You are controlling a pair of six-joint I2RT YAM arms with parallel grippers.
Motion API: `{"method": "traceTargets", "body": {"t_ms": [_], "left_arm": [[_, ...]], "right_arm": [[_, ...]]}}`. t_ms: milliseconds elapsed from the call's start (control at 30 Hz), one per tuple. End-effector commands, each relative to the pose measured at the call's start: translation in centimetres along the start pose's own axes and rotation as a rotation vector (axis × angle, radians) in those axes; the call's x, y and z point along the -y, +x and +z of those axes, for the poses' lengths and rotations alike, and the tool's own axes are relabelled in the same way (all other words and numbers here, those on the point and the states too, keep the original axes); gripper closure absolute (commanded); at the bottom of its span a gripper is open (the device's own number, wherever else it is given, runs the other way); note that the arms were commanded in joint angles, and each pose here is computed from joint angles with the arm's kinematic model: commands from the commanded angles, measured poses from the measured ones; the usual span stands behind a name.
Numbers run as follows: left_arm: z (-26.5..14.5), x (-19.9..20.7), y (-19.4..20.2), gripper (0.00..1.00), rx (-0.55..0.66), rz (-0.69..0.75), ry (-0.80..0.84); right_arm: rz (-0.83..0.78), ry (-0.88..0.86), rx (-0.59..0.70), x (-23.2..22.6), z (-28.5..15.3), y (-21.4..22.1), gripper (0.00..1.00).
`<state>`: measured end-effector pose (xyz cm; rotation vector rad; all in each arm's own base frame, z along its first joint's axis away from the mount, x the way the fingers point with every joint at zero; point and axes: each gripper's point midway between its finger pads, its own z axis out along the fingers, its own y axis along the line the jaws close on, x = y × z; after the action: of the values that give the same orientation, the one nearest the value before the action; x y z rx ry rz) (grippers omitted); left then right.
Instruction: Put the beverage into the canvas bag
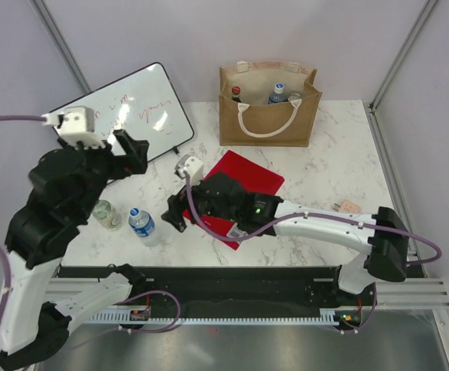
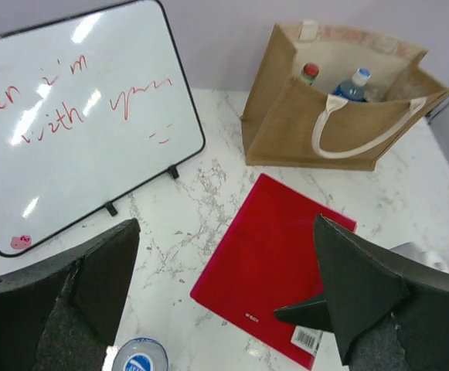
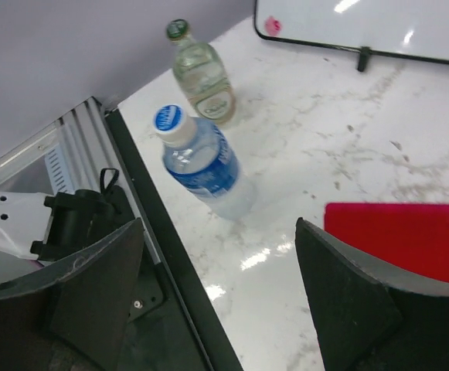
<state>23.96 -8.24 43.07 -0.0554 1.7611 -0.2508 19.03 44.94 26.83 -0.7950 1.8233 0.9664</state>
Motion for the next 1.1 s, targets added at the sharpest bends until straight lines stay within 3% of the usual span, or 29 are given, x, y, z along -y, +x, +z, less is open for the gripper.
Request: {"method": "traceTargets", "body": {"t_ms": [0,267,567,1067], "left_arm": [[-4.0,-1.5,-2.0,0.0,0.067,-0.055,0.01],[-6.3,-3.7,-2.6,0.0,0.135,-0.038,-0.036],[-6.9,-4.1,-2.3,0.0,0.144,-0.043,-0.034],[-8.3,-4.8,-3.6,0.0,0.197,-0.068,-0.044]], "right_arm": [[-0.128,-0.097,0.197,-5.9,2.9,-3.8,0.13],[-0.208,-0.073,0.138,-7.8,9.0,-0.8,0.02],[-0.274,-0.004,0.029,-6.1,13.5,3.4,0.02],[-0.298,0.032,-0.024,-4.8,15.9,7.1,0.1]]}}
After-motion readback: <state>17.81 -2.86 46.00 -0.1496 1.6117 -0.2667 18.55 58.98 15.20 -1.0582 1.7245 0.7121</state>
